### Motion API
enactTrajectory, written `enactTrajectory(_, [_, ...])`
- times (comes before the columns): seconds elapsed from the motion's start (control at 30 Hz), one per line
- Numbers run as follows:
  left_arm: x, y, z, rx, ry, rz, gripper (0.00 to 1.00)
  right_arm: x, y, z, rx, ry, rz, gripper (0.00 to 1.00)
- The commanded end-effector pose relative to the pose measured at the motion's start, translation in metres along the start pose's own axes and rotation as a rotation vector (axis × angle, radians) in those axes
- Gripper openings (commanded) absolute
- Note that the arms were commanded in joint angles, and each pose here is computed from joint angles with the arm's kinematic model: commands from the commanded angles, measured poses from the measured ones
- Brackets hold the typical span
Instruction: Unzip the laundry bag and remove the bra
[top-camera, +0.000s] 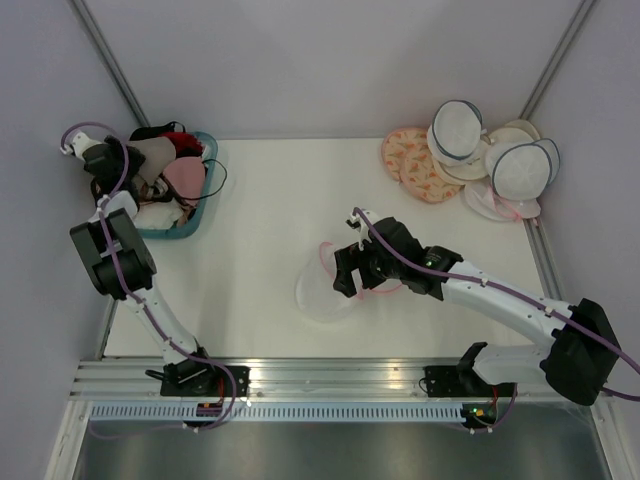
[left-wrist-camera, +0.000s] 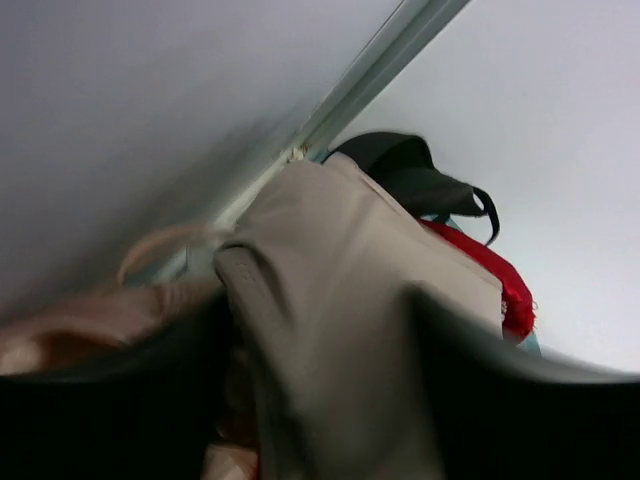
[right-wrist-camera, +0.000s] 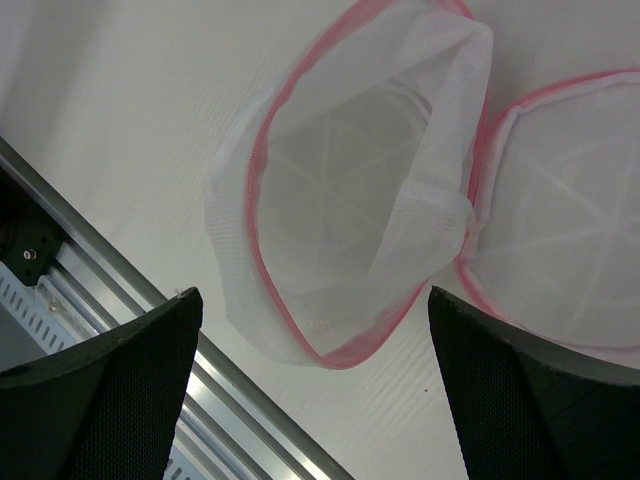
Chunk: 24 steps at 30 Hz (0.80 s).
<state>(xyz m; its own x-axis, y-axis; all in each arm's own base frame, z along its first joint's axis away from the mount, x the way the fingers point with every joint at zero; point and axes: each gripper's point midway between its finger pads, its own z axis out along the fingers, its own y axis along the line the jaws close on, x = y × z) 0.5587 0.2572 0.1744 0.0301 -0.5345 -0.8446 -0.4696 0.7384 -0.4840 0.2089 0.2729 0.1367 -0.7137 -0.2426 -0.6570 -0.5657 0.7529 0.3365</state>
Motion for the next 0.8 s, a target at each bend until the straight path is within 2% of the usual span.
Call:
enactTrajectory(0.0, [-0.022,-0.002,-0.028,-0.002,-0.066,-0.136,0.86,-0.023,0.002,-0.008,0.014,-0.068,-0.01,0.98])
enactTrajectory(0.07, [-0.012,0.003,-0.046,-0.013,-0.071,-0.164,0.91,-0.027,0.0,-0.014,0.024,-0.099,-0.018,0.98])
enactTrajectory(0.1, [-0.028,-0.008,-0.059,0.013,-0.104,-0.194,0.99,-0.028,0.0,-0.017,0.024,-0.11,-0.031,0.98])
enactTrajectory(0.27, [-0.024,-0.018,-0.102,0.047,-0.097,-0.248,1.0,-0.042,-0.016,-0.042,0.116,-0.234,-0.017,0.98])
enactTrajectory(0.37, [-0.027,-0.032,-0.14,0.093,-0.129,-0.26,1.0,-0.052,-0.038,-0.062,0.238,-0.351,0.047,0.98])
enactTrajectory(0.4, [-0.017,-0.03,-0.152,0.084,-0.123,-0.27,1.0,-0.052,-0.056,-0.068,0.33,-0.384,0.078,0.98])
enactTrajectory(0.47, [-0.034,-0.058,-0.18,0.169,-0.171,-0.268,1.0,-0.05,-0.072,-0.075,0.416,-0.408,0.136,0.98])
enactTrajectory(0.6, [-0.015,-0.09,-0.215,0.231,-0.116,-0.284,1.0,-0.027,-0.105,-0.067,0.559,-0.383,0.214,0.98])
enactTrajectory(0.77, [0.036,-0.145,-0.269,0.451,0.044,-0.223,1.0,-0.012,-0.124,-0.058,0.57,-0.422,0.313,0.98])
